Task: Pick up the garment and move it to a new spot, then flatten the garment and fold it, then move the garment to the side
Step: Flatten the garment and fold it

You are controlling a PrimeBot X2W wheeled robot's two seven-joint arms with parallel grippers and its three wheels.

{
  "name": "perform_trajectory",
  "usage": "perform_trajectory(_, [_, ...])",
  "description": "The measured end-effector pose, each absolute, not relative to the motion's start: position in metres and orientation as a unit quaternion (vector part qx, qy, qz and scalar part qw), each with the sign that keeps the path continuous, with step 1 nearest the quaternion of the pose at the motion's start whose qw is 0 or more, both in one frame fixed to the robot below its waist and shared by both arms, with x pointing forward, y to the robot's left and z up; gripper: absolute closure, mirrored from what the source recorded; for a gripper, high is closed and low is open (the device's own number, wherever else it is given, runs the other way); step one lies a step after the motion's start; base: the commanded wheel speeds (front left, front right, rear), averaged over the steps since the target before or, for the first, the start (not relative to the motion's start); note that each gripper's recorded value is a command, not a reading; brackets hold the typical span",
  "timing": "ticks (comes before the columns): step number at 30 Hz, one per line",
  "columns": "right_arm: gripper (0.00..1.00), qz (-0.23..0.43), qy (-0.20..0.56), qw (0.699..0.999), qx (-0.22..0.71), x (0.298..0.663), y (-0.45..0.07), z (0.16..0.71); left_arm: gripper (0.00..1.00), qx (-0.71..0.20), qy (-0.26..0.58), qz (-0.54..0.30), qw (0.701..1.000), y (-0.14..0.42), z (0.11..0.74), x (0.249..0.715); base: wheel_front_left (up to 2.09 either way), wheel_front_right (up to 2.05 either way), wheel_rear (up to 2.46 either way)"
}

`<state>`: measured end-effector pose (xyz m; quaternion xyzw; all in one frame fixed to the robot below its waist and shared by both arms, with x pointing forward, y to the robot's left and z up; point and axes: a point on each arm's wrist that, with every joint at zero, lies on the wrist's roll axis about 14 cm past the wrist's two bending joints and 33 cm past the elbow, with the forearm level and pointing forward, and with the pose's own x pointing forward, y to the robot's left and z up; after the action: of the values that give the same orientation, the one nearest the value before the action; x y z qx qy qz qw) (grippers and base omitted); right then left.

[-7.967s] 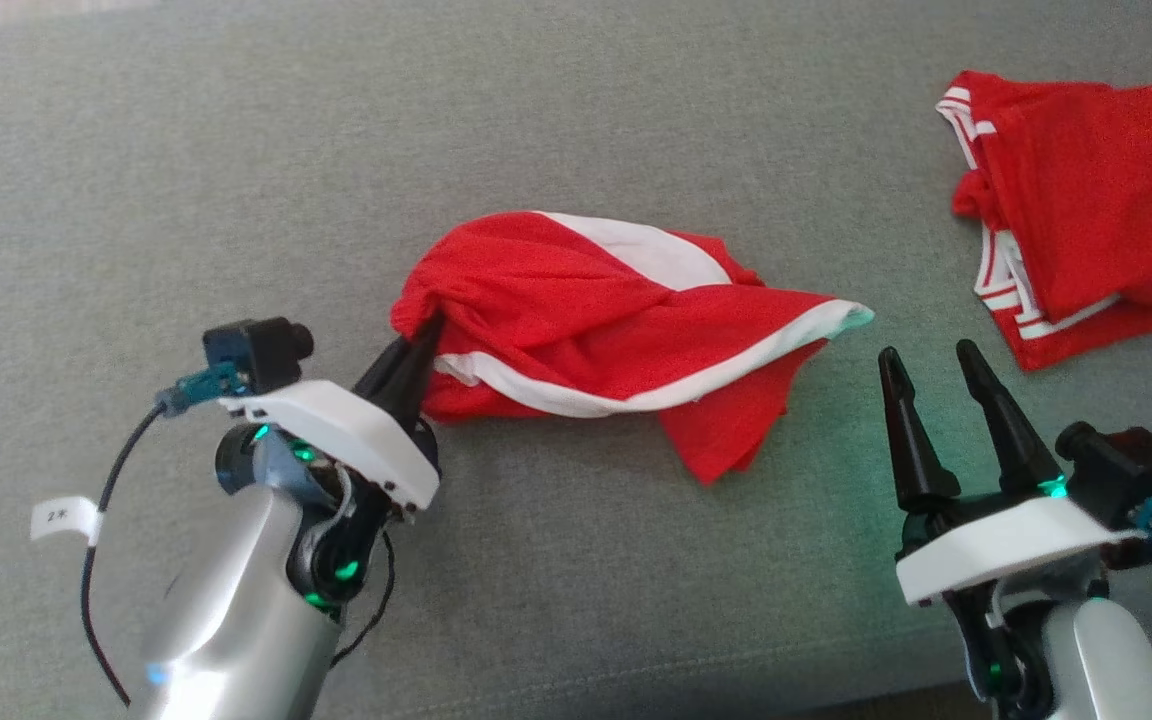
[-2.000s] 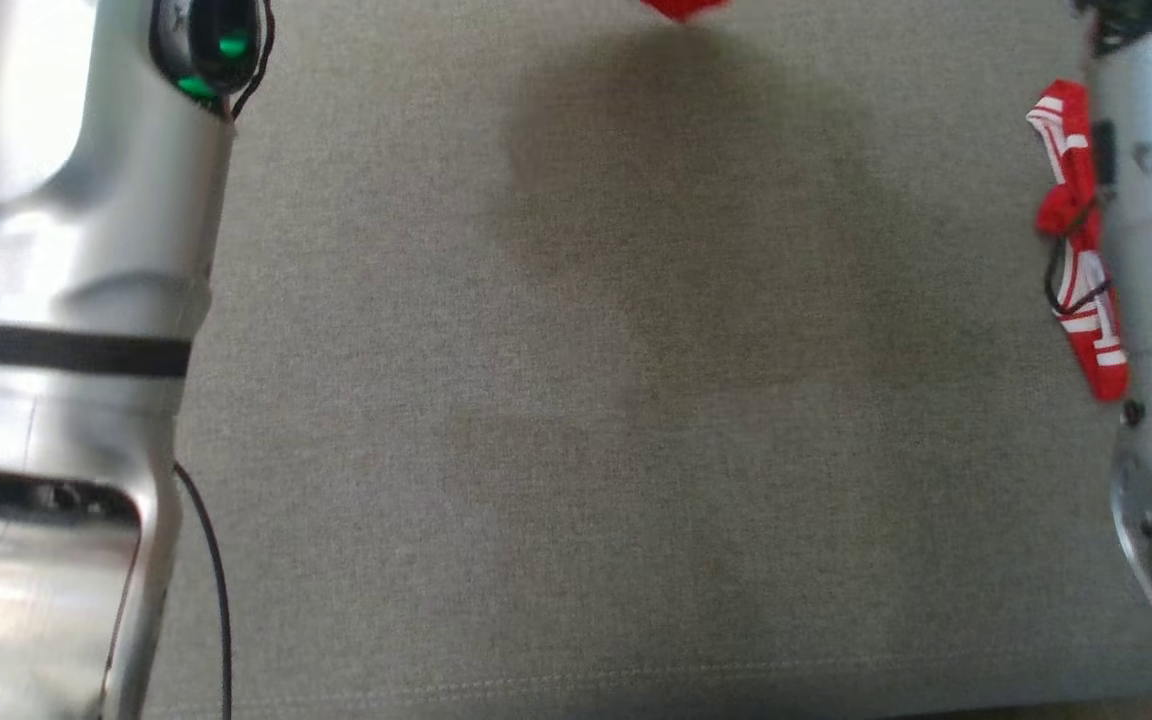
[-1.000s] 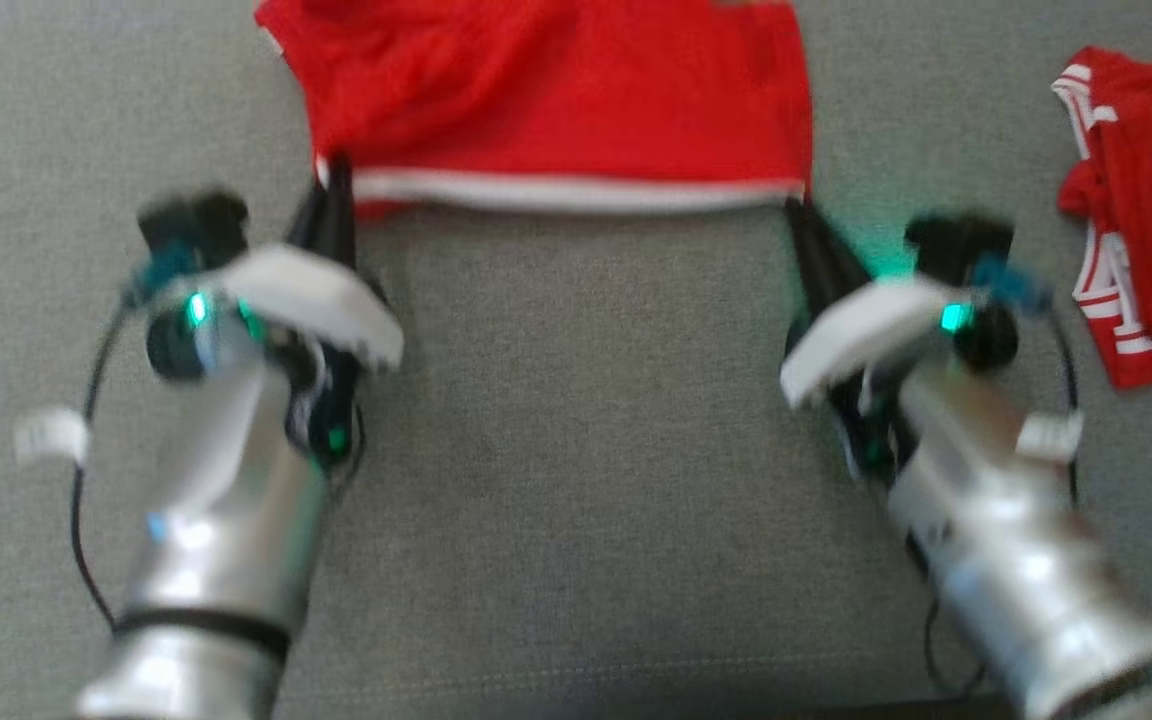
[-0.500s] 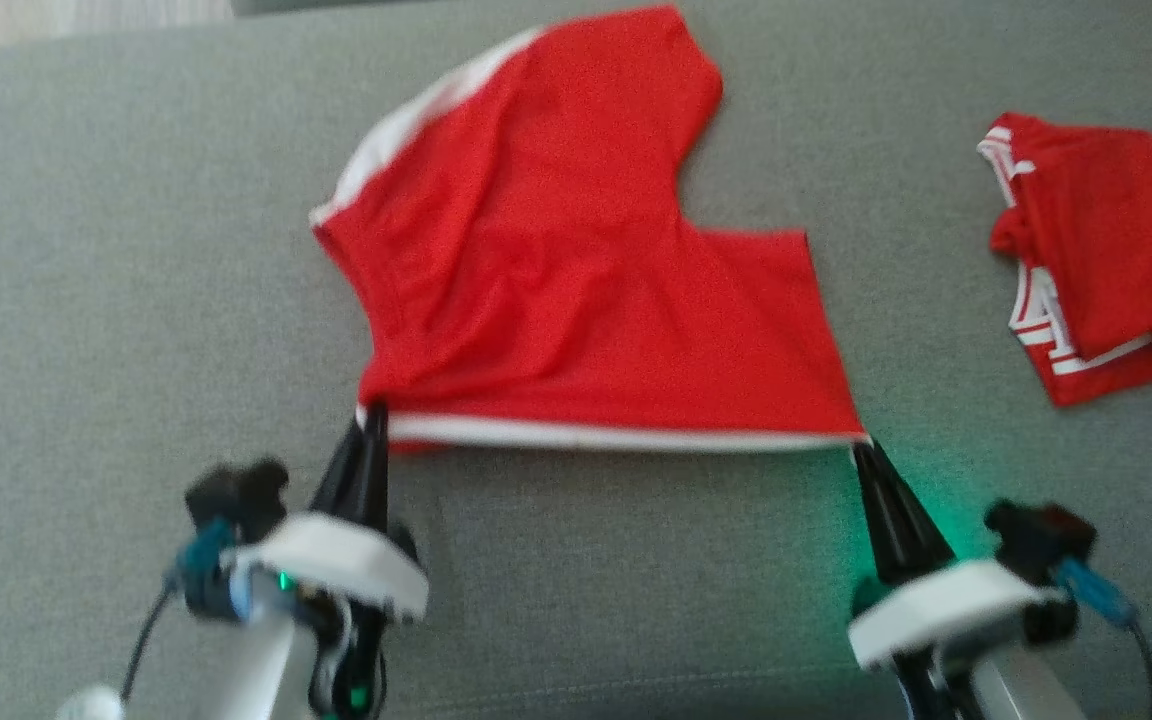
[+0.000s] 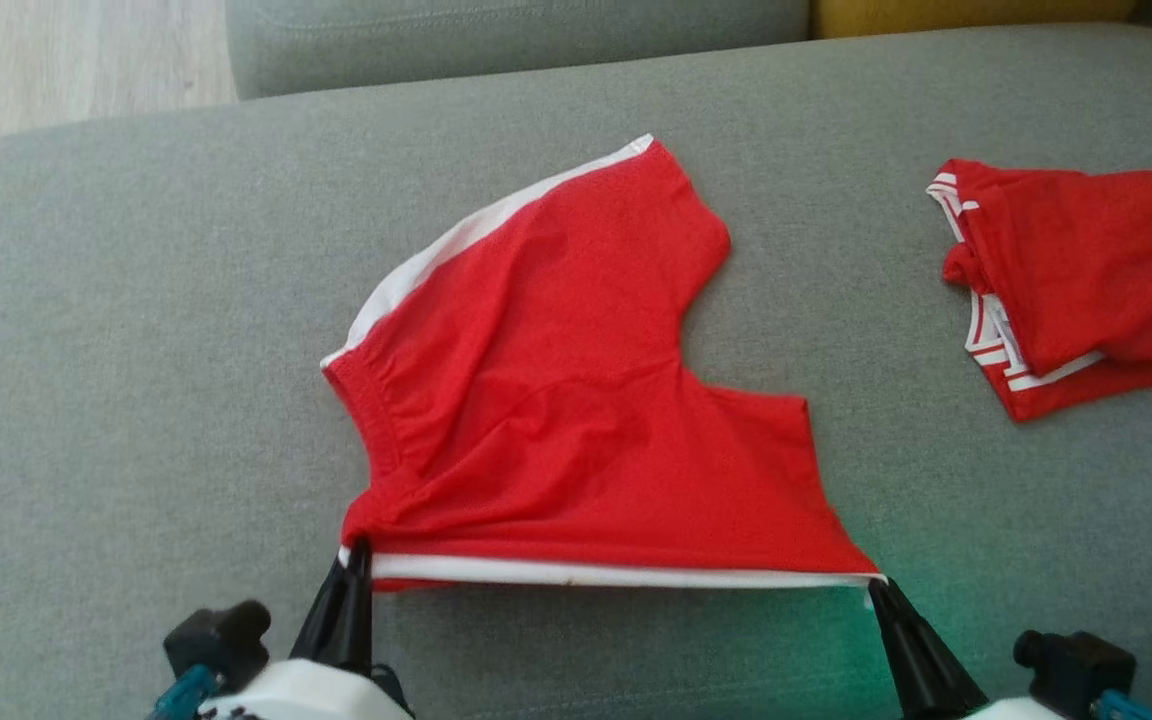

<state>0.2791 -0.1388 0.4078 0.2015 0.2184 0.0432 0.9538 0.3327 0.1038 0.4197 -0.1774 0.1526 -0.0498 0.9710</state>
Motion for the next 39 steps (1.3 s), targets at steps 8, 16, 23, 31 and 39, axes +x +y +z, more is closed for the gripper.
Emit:
perform_trajectory(8, [1.00,0.046,0.215,0.955,0.197,0.281,-0.140,0.413,1.00,-0.180,0.158,-0.046,0.970,0.106,0.425,0.329,0.00,0.00,0.00])
perform_trajectory(16, [1.00,0.078,0.158,0.973,0.151,0.356,-0.137,0.443,1.00,-0.178,0.154,-0.053,0.970,0.108,0.430,0.365,0.00,0.00,0.00])
perform_trajectory(23, [1.00,0.129,0.130,0.979,0.095,0.441,-0.129,0.458,1.00,-0.191,0.140,-0.062,0.970,0.106,0.438,0.417,0.00,0.00,0.00])
perform_trajectory(31, [1.00,0.182,0.125,0.972,0.076,0.523,-0.099,0.457,1.00,-0.209,0.141,-0.042,0.967,0.120,0.431,0.459,0.00,0.00,0.00])
perform_trajectory(39, [1.00,0.209,0.162,0.962,0.068,0.571,-0.069,0.428,1.00,-0.220,0.161,-0.031,0.962,0.132,0.416,0.482,0.00,0.00,0.00])
